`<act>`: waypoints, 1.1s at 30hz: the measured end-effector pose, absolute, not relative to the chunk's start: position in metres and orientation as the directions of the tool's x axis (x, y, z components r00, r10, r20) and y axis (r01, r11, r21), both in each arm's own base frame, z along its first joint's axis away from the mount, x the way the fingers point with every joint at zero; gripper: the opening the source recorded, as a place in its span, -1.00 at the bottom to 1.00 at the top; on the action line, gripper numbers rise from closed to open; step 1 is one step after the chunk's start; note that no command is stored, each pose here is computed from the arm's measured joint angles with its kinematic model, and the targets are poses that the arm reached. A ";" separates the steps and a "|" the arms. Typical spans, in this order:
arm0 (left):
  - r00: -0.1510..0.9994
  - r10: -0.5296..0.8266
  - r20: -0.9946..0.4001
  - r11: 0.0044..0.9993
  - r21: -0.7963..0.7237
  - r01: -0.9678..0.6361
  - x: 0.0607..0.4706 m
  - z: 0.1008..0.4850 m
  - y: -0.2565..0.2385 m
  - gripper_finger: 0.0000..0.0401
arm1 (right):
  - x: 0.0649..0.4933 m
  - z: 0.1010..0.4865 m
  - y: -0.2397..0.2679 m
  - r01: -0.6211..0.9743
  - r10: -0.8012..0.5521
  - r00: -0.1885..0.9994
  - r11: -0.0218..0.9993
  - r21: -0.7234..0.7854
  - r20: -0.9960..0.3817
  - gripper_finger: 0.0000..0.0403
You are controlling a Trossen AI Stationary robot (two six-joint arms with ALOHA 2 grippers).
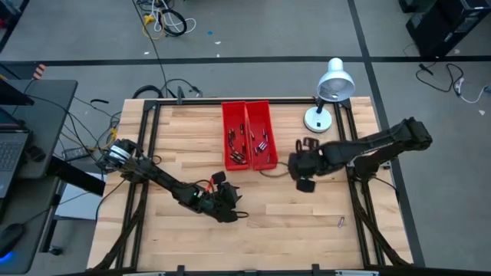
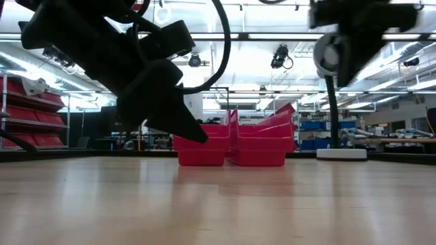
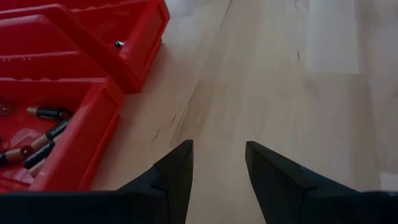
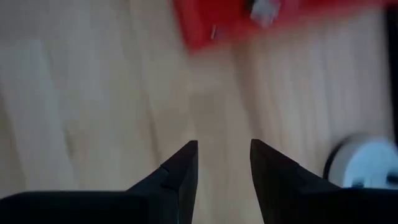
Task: Sort batteries
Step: Put the silver battery into the right red bin
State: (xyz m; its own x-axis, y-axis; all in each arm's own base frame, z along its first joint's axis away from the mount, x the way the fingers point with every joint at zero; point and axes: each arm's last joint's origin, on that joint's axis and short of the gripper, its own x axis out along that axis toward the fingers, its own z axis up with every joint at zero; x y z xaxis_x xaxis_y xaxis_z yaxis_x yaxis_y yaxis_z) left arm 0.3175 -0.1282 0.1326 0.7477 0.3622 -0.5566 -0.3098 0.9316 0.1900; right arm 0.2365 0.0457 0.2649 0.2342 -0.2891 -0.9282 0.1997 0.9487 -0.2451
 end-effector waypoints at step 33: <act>0.799 0.296 -0.524 0.938 0.001 -0.347 0.323 0.138 -0.132 -0.19 | 0.112 0.189 0.186 -0.028 0.069 -0.013 0.997 0.069 -0.998 -0.50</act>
